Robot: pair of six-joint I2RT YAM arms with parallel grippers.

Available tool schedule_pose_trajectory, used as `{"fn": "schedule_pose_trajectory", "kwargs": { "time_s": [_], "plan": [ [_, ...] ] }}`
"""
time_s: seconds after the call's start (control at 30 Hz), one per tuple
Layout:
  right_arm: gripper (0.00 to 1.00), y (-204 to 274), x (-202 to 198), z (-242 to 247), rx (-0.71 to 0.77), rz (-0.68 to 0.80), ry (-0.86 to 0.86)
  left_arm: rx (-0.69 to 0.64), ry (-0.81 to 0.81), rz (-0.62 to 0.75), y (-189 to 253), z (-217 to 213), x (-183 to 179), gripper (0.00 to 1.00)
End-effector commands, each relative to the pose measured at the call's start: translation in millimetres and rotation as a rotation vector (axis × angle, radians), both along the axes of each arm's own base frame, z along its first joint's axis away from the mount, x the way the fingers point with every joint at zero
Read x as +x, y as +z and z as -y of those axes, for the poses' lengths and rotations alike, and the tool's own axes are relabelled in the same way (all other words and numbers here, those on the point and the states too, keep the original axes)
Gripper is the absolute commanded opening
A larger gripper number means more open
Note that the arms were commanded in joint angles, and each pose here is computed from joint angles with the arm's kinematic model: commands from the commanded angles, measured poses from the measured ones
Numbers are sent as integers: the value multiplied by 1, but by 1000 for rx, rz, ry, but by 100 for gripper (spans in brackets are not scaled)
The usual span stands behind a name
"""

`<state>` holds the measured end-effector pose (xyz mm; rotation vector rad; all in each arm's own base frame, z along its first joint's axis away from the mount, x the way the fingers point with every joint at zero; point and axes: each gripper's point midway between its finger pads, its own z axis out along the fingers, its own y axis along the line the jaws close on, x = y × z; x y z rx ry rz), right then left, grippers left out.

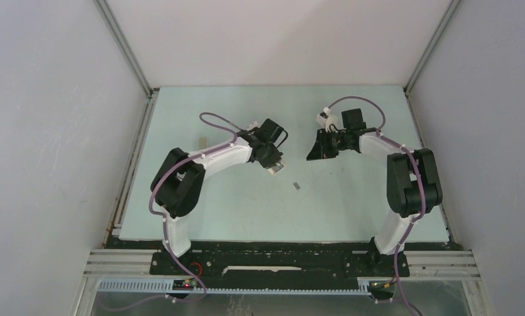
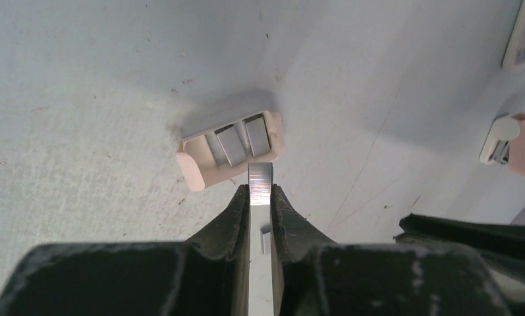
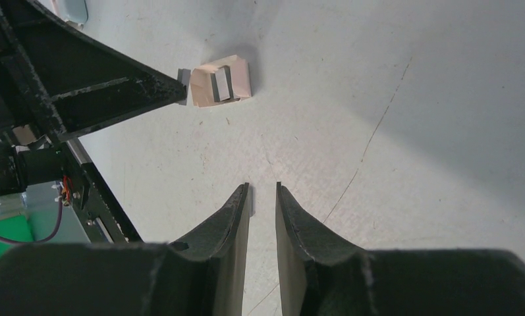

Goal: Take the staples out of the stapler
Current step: Place the staple in the staple box.

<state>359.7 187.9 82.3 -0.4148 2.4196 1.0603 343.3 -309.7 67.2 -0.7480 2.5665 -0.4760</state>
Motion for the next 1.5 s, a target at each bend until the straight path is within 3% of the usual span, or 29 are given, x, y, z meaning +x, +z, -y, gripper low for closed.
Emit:
{"fn": "schedule_pose_trajectory", "kwargs": {
  "time_s": [0.0,0.53,1.47],
  "plan": [
    [30,26,12,0,39,65,3,25,86,-4,5,1,11,7],
    [30,29,15,9,63,53,-18,44,137,-47,-13,4,15,8],
    [30,30,16,14,73,46,-29,24,136,-64,-21,6,16,24]
  ]
}}
